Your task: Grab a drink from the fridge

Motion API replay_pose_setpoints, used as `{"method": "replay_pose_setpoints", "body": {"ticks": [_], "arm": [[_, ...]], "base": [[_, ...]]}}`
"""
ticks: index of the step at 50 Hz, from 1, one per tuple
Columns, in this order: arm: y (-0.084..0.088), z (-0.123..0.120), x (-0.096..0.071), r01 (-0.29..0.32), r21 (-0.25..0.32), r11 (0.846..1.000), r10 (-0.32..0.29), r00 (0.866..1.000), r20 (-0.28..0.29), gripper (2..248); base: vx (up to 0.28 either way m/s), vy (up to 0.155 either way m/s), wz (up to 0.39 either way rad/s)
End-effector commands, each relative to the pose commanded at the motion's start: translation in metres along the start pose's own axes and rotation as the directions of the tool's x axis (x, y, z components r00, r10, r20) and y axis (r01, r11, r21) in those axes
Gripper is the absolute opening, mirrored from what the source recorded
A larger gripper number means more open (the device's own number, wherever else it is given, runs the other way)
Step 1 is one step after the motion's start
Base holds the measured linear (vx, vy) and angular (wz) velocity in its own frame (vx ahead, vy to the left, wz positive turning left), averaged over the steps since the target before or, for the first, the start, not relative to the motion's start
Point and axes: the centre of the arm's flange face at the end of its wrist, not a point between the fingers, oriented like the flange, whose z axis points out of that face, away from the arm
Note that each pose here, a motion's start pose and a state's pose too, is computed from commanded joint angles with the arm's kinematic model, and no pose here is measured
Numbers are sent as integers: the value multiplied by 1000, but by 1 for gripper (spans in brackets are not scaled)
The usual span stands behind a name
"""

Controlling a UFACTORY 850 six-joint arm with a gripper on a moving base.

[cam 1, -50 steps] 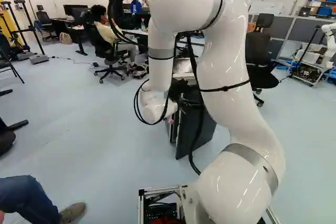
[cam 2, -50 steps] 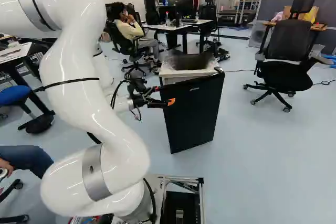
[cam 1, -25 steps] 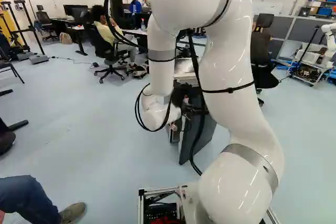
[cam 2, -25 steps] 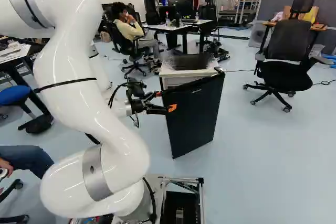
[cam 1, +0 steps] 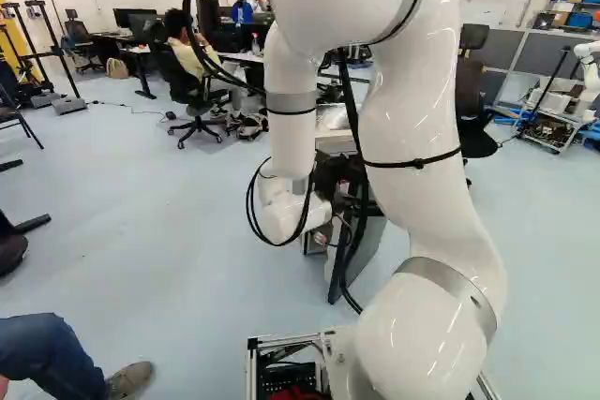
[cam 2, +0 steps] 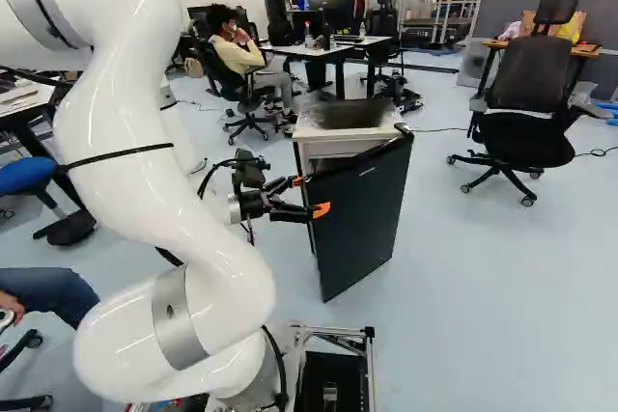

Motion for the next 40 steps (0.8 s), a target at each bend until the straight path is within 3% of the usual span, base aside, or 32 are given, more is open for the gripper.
{"method": "replay_pose_setpoints", "body": {"ticks": [21,40], "arm": [[26,7,2,11,-103,995,-14,999,-35,247],[47,15,2,14,-210,978,-24,999,-45,247]], "base": [[0,0,0],[0,0,0]]}}
